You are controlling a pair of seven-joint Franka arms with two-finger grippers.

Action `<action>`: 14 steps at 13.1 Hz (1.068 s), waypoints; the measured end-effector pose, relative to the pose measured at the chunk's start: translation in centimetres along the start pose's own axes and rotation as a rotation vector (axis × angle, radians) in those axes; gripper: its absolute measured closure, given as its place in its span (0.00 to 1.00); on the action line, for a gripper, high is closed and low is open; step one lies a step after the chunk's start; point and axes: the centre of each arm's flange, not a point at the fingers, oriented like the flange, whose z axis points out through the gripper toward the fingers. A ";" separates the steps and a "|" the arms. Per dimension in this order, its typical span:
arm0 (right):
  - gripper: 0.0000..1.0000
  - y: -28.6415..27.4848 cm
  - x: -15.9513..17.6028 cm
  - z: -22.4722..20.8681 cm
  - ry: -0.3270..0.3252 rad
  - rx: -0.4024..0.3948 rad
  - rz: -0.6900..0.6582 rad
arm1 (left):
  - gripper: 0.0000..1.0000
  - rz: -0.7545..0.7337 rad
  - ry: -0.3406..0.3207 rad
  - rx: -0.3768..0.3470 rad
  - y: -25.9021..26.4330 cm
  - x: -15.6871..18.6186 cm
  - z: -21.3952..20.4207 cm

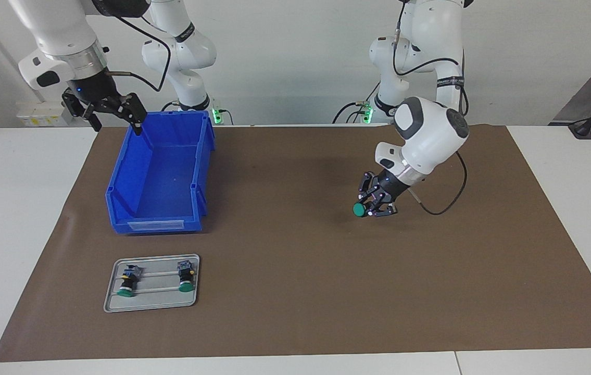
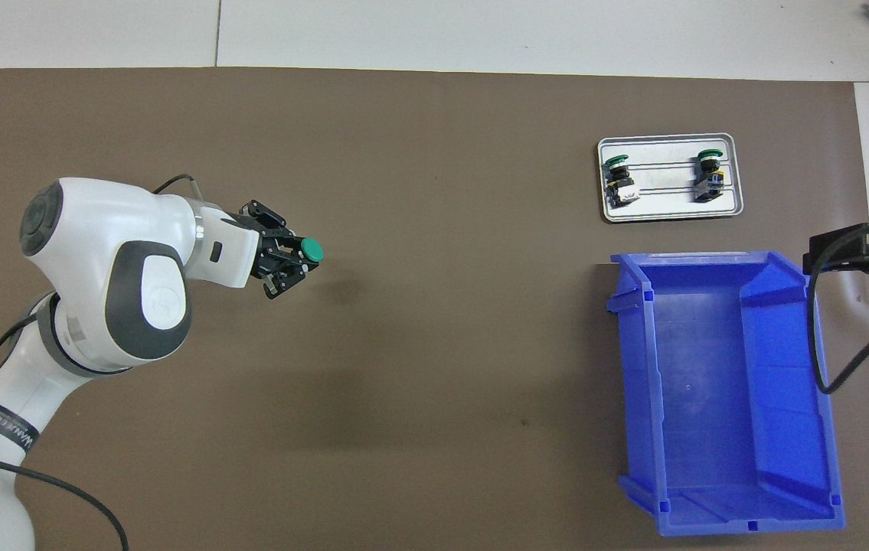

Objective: Place and press button with both arms
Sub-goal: 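Carry the button nearer the robot, set it down, open the left gripper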

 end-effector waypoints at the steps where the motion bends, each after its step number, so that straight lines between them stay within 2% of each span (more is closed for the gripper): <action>1: 0.00 0.0 0.0 0.0 0.000 0.000 0.000 | 0.66 -0.006 0.050 0.001 -0.5 -2.0 -0.7; 4: 0.00 0.0 0.0 0.0 0.000 0.000 0.000 | 0.66 -0.003 0.234 0.030 -0.6 -6.8 -2.3; 8: 0.00 0.0 0.0 0.0 0.000 0.000 0.000 | 0.66 -0.018 0.400 0.075 1.5 -11.5 -2.3; 11: 0.00 0.0 0.0 0.0 0.000 0.000 0.000 | 0.66 0.001 0.541 0.044 3.7 -13.6 -0.4; 14: 0.00 0.0 0.0 0.0 0.000 0.000 0.000 | 0.66 0.036 0.684 0.037 4.7 -18.2 1.1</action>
